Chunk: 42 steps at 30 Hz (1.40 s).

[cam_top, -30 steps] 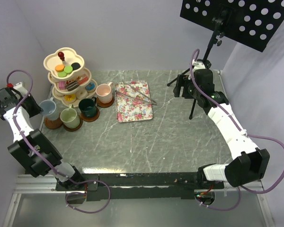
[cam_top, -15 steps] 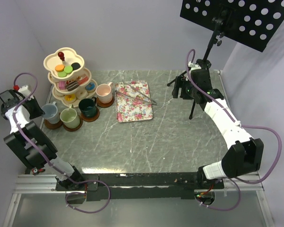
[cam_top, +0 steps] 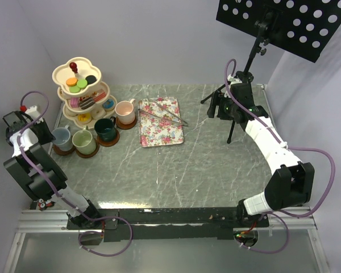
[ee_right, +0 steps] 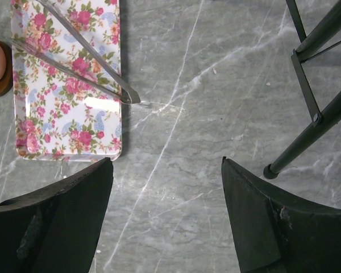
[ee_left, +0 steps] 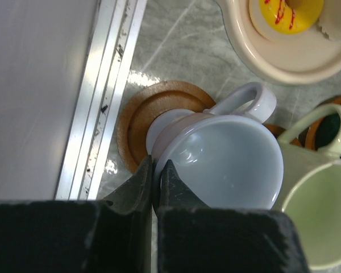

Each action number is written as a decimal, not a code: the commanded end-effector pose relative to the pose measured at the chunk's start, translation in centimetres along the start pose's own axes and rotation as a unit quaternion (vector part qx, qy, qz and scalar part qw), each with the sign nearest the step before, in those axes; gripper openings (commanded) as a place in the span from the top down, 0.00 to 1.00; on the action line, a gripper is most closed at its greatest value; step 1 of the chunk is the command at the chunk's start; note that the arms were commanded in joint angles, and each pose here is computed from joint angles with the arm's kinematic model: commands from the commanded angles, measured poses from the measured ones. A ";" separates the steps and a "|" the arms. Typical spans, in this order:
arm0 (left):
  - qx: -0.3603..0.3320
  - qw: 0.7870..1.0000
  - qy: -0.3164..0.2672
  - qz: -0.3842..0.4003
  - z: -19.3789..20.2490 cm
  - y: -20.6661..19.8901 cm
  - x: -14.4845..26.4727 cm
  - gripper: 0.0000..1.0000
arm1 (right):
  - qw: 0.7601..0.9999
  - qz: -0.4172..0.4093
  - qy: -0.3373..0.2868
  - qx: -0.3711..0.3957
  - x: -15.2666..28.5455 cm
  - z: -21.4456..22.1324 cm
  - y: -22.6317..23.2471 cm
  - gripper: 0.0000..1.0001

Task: Serve the afternoon tea
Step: Place the cup on the coaster, then reset both arms

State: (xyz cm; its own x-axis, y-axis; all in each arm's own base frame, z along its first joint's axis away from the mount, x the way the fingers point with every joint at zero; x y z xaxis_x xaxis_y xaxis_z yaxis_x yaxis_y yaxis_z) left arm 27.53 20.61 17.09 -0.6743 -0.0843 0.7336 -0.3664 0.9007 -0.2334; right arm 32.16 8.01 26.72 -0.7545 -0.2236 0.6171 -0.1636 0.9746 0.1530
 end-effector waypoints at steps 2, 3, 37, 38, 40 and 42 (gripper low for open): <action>-0.028 0.999 -0.038 0.003 -1.5 0.4 -0.9 0.99 | 1.000 -0.009 -0.020 -0.010 0.1 -1.4 0.1 0.17; -0.026 0.999 -0.035 0.003 -1.4 0.5 -1.1 0.99 | 1.000 -0.008 -0.020 -0.010 0.1 -1.4 0.0 0.17; 0.010 0.940 -0.342 0.022 -6.7 -10.8 15.2 0.00 | 0.983 0.030 -0.183 0.011 7.8 -5.2 -0.1 0.17; 0.004 0.928 -0.371 0.030 -7.0 -11.4 16.5 0.00 | 0.980 0.031 -0.197 0.015 8.4 -5.2 -0.1 0.17; 0.011 0.904 -0.424 0.040 -7.3 -12.5 19.1 0.00 | 0.972 0.029 -0.234 0.024 9.5 -5.2 -0.1 0.17; 0.004 0.886 -0.460 0.057 -7.1 -13.5 21.4 0.00 | 0.959 0.024 -0.280 0.034 11.2 -4.8 0.0 0.17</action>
State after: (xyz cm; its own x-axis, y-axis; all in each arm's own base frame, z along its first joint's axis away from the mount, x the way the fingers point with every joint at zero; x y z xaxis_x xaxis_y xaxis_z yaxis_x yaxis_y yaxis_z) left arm 24.60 11.05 35.58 -0.9569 -0.2625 0.1238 -0.2862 0.9246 -0.2515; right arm 28.52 6.29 34.79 -0.9327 -0.1730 0.3165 -0.1448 0.9832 0.1107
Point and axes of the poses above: each gripper's point midway between its finger pads, its own x axis back along the fingers, its own y axis along the line the jaws close on, z = x × y, the point moved 9 cm from there along x, back along the fingers, and after that the axes turned 7 degrees about x, right-handed, at the moved point
